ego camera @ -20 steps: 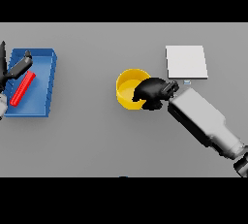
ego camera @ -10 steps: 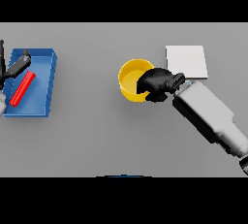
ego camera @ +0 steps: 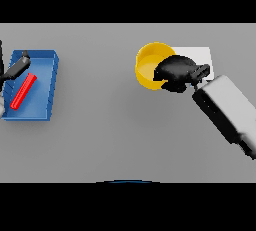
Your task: Pick up the red beaker and tilt it to pour out 1 green nut into yellow bowl. Pick up the yellow bowl and place it on the metallic measuring scale.
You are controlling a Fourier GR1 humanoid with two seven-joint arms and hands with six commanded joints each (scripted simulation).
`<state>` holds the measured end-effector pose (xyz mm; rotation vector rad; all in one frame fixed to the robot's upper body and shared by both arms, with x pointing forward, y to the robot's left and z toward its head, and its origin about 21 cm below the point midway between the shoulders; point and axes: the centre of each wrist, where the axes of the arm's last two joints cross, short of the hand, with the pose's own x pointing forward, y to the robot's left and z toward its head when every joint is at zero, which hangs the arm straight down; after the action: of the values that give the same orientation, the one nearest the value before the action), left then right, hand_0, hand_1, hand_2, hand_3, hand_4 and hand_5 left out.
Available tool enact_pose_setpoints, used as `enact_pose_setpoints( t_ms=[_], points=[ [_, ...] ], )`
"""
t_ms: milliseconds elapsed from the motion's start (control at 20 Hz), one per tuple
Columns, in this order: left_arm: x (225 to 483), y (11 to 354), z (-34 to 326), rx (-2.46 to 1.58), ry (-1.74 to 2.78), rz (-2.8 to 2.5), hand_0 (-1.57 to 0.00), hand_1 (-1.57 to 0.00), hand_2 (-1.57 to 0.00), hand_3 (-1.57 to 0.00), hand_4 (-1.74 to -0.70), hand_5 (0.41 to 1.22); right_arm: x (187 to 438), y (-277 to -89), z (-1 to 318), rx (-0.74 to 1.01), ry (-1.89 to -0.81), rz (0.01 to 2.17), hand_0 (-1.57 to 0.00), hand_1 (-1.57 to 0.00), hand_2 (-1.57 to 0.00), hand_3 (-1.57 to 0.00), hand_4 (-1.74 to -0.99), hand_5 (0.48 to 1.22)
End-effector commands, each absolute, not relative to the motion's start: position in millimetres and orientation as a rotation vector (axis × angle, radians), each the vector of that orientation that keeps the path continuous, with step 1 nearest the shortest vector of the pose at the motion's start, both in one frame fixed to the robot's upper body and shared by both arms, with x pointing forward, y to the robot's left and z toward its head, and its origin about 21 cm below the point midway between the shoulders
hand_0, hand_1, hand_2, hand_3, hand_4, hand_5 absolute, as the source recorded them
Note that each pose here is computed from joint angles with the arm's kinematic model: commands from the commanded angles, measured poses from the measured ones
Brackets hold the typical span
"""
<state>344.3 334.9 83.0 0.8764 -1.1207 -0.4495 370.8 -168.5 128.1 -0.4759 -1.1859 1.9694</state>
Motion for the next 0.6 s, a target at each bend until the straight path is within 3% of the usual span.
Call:
enact_pose_setpoints(
  t_ms=[0, 200, 550],
  points=[
    [346, 335, 85, 0.884, -1.113, -0.44, 0.0, 0.0, 0.0, 0.0, -0.74, 0.704, 373, -173.8, 132, -0.495, -1.197, 1.957, -1.57, -1.57, -1.48, -1.28, -1.741, 1.22],
    [345, 335, 86, 0.87, -1.113, -0.449, 0.0, 0.0, 0.0, 0.0, -0.74, 0.708, 391, -203.3, 144, -0.61, -1.211, 1.868, -1.57, -1.57, -1.53, -1.22, -1.741, 1.221],
    [341, 335, 85, 0.871, -1.106, -0.446, 0.0, 0.0, 0.0, 0.0, -0.73, 0.691, 414, -247.2, 131, -0.694, -1.174, 1.725, -1.57, -1.57, -1.51, -1.18, -1.741, 1.221]
  ],
)
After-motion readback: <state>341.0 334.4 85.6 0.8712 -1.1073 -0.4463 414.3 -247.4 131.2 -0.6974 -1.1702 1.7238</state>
